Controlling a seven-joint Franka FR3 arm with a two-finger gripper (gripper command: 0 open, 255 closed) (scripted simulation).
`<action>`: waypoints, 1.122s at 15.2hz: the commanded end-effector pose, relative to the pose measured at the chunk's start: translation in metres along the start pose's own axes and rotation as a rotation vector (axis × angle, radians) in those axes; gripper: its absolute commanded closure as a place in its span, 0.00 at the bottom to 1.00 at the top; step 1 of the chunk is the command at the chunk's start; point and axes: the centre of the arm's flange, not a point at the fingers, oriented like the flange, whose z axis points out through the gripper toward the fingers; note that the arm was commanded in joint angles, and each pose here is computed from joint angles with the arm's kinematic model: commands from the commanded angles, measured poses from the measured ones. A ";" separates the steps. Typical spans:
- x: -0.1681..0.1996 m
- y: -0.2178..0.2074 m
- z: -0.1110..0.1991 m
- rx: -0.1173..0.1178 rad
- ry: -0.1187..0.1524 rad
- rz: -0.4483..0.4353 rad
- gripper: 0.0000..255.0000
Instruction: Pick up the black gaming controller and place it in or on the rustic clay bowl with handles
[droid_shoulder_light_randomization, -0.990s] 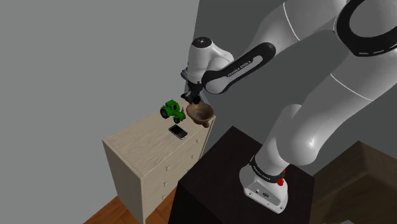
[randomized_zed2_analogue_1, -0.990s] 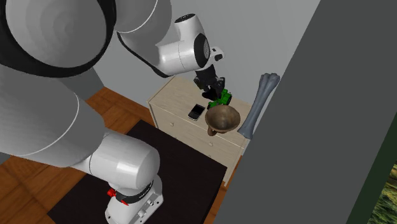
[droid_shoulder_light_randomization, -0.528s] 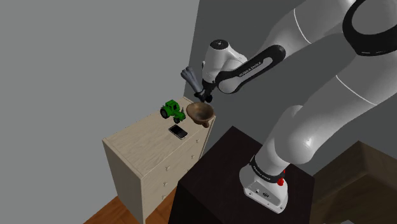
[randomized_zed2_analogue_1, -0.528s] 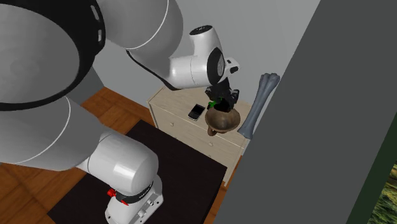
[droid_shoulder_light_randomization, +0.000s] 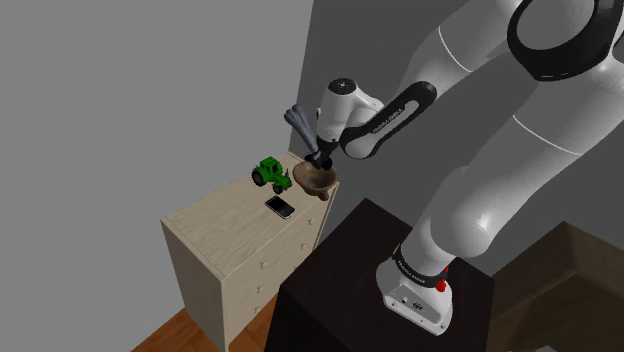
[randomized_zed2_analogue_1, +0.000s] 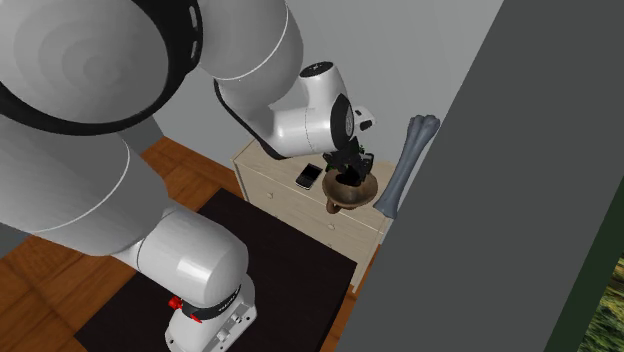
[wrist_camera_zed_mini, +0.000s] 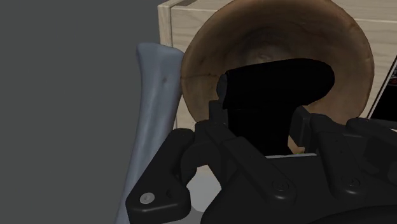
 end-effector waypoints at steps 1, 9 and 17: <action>0.000 -0.004 0.010 0.000 0.001 0.000 1.00; -0.002 -0.009 0.026 0.000 0.001 0.000 1.00; -0.002 -0.009 0.026 0.000 0.001 0.000 0.00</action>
